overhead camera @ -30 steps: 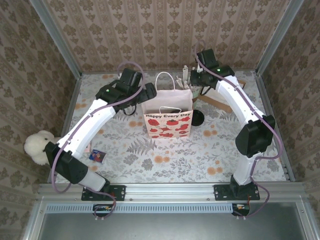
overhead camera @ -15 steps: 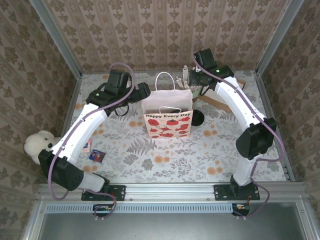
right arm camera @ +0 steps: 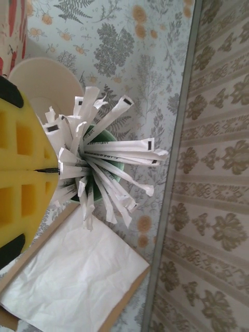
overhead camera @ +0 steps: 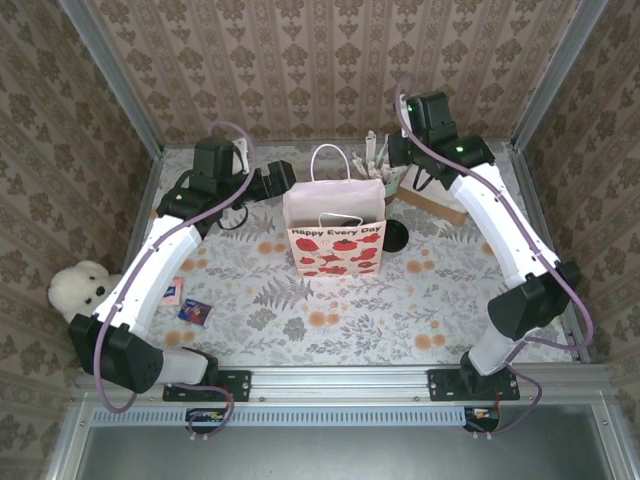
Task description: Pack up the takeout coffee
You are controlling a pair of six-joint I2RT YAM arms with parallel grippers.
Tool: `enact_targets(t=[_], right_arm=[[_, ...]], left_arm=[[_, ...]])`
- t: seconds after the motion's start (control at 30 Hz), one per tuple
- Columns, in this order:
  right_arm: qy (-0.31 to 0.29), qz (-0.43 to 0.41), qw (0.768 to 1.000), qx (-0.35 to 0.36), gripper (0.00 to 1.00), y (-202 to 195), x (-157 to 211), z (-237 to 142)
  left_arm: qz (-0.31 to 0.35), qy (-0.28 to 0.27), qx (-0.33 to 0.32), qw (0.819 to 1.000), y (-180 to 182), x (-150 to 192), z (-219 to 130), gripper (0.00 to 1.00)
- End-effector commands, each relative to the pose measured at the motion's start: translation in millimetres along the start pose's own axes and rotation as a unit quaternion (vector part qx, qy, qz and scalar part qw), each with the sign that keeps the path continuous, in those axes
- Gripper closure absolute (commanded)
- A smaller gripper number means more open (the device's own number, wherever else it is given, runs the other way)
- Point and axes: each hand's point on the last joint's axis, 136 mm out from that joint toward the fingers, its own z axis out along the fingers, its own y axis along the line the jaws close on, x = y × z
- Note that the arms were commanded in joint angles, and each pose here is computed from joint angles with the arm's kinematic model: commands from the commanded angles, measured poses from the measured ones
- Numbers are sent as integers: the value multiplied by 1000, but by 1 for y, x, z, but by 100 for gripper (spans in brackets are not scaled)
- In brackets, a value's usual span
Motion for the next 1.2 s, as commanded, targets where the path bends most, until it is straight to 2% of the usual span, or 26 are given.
enact_targets(t=[0.0, 0.17, 0.27, 0.33, 0.53, 0.7, 0.97, 1.17], right_arm=[[-91, -23, 995, -33, 100, 5, -40, -60], [-160, -27, 983, -89, 100, 11, -65, -147], [-201, -56, 963, -168, 100, 30, -62, -203], [-239, -89, 939, -229, 100, 47, -56, -239], [-270, -111, 908, -300, 100, 63, -46, -293], [-230, -108, 894, -369, 100, 83, -33, -289], [-171, -96, 918, -344, 100, 85, -24, -227], [-119, -109, 902, -401, 100, 107, -10, -201]], left_arm=[[69, -43, 74, 994, -30, -19, -17, 0], [147, -61, 116, 980, -50, -22, -29, 0], [171, -60, 123, 976, -54, -21, -32, 0], [169, -69, 108, 977, -49, -25, -33, 0], [165, -79, 101, 978, -48, -26, -38, 0], [164, -84, 93, 978, -45, -24, -43, 0], [161, -93, 70, 980, -35, -23, -50, 0], [162, -94, 62, 980, -30, -22, -48, 0]])
